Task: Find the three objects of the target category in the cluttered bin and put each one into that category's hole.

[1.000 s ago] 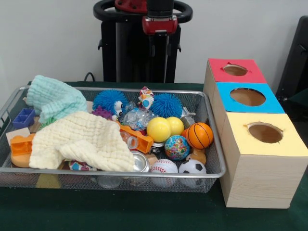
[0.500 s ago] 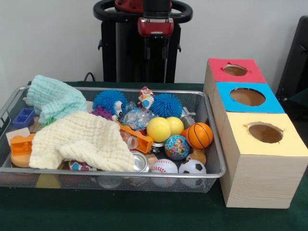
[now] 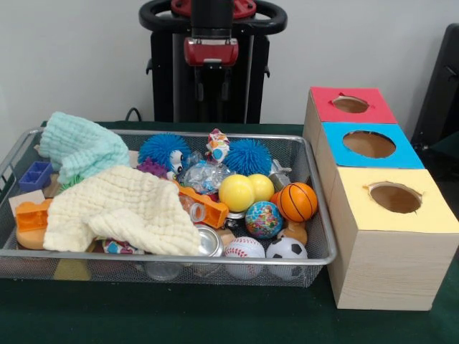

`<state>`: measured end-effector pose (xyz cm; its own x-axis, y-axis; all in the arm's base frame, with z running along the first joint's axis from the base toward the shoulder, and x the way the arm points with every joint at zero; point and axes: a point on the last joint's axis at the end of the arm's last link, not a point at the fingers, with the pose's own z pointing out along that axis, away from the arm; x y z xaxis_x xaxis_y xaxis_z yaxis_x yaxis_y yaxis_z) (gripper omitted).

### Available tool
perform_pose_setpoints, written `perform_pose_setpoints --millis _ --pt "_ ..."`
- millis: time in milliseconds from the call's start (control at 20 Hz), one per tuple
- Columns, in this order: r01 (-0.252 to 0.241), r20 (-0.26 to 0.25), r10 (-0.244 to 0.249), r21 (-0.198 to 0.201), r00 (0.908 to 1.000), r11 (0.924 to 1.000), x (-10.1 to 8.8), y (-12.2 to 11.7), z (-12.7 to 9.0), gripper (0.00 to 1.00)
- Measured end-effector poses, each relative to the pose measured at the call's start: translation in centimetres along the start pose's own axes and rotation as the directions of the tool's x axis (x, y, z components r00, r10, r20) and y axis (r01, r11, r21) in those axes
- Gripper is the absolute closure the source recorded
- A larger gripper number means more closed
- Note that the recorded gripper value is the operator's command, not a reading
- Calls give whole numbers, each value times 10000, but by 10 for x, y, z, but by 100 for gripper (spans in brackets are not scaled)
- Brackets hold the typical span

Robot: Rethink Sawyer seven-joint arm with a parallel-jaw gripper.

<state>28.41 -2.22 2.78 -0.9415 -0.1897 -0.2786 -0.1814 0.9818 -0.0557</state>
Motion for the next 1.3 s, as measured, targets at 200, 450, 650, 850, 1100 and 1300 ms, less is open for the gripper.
perform_pose_setpoints --millis 200,450,650,850,1100,1300 --pt "-162 231 164 -62 9996 9998 7 -12 19 0" --pt "-224 597 235 -186 9979 9996 13 -14 41 0" --pt "-234 701 257 -324 9972 9992 20 -10 53 0" --pt "-297 652 328 -485 9973 9984 29 -3 56 0" --pt "-404 650 442 -594 9969 9974 39 4 60 0" --pt "-600 1044 611 -139 9927 9981 38 -1 69 0"
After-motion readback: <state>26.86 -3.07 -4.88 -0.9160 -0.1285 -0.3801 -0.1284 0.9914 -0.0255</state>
